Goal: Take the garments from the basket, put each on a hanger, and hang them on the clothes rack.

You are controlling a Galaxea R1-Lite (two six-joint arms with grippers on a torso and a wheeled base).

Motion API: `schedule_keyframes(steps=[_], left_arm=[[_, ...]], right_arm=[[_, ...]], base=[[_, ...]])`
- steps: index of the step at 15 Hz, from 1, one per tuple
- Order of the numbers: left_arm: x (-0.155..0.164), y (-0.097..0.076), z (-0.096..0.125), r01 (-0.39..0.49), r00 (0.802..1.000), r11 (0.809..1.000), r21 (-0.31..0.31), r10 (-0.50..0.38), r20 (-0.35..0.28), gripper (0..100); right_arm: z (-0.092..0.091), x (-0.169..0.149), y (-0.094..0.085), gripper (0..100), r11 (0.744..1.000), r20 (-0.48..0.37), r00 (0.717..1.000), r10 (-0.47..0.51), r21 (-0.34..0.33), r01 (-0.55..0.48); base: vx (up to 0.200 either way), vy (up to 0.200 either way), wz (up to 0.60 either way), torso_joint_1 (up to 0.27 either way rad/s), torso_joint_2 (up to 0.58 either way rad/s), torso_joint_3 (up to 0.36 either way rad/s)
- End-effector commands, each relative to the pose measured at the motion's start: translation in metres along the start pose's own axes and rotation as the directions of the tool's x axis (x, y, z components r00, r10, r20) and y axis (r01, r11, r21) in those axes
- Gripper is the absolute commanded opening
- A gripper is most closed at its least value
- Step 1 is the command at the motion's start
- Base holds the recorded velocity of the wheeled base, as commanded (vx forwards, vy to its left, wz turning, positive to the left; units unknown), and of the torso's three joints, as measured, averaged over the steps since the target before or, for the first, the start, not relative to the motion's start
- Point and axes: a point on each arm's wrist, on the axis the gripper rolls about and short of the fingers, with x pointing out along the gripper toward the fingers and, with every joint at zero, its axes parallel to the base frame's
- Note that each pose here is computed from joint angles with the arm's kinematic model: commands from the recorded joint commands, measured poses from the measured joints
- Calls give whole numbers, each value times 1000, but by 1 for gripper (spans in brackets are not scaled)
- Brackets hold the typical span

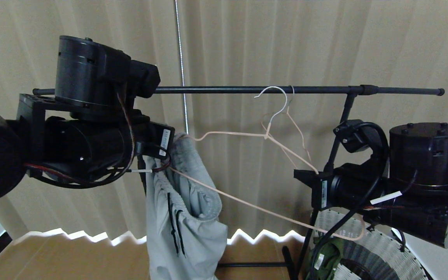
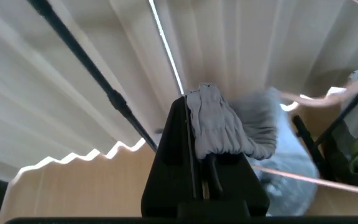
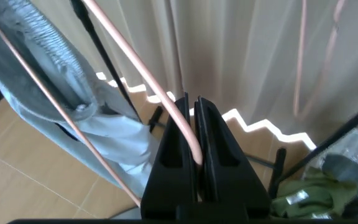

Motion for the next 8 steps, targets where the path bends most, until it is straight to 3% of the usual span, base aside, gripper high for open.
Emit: schedule_keyframes(steps=[1, 5, 8], left_arm=[[-4, -7, 5, 24, 999, 1000, -2, -24, 22, 0], [-11, -28, 24, 96, 992, 994, -59, -91, 83, 0], [-16, -40, 30, 134, 986, 989, -55, -127, 108, 0]], right_arm=[[1, 2, 2, 0, 1000, 2, 1000, 8, -1, -8], [4, 9, 9, 0, 1000, 4, 1000, 22, -5, -22], [4, 11, 13, 0, 999, 4, 999, 35, -9, -35]], base=[[0, 0, 0, 0, 0, 0], [0, 0, 0, 0, 0, 0], [0, 0, 0, 0, 0, 0]])
